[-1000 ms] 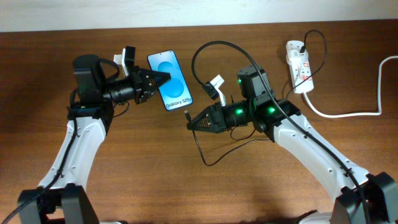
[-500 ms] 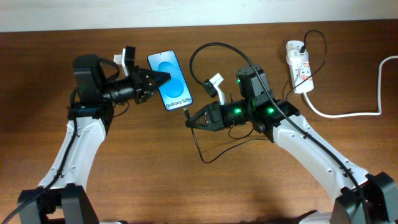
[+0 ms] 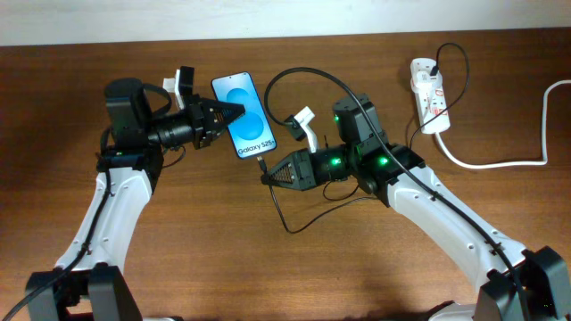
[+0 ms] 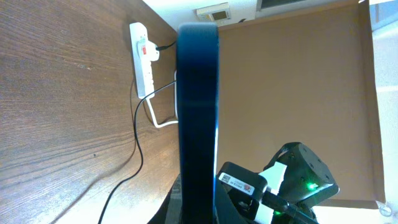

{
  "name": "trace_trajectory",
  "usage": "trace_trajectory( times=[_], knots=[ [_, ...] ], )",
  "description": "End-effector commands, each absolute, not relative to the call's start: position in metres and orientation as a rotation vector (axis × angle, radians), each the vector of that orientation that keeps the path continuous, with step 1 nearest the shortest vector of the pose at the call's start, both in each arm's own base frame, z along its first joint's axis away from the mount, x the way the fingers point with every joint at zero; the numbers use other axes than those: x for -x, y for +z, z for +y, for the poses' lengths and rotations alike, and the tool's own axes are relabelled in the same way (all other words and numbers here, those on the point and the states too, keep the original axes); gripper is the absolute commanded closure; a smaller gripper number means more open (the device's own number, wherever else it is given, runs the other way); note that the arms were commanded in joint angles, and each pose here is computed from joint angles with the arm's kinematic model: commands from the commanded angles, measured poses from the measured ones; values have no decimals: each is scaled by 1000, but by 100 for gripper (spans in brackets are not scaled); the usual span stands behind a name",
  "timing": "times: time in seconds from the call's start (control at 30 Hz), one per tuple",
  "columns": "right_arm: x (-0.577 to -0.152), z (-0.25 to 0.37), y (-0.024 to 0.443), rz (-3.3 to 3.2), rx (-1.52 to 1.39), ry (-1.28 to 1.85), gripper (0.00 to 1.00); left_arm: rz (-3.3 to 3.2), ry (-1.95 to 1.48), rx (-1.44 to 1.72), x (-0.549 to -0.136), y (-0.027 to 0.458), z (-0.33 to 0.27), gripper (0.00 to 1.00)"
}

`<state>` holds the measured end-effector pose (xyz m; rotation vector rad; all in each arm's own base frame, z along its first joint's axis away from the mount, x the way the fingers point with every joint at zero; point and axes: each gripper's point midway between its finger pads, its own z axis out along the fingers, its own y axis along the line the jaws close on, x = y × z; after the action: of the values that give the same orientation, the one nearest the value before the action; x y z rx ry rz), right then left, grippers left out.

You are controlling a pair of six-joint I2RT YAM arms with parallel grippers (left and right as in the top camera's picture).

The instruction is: Plug charger to phone and switch on socket

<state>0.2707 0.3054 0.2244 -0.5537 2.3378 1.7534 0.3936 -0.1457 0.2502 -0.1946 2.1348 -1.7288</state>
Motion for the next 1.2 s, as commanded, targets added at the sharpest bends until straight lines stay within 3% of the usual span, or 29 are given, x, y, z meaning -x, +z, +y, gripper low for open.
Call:
trace_trajectory(
  times=[0.0, 1.17],
  knots=[
    [-272, 306, 222, 2328, 568, 1733, 96, 2110, -1721, 144, -394, 260, -145, 100],
    [-276, 307, 218, 2350, 538, 1710, 96, 2110, -1724, 141, -394, 260, -146, 100]
  ],
)
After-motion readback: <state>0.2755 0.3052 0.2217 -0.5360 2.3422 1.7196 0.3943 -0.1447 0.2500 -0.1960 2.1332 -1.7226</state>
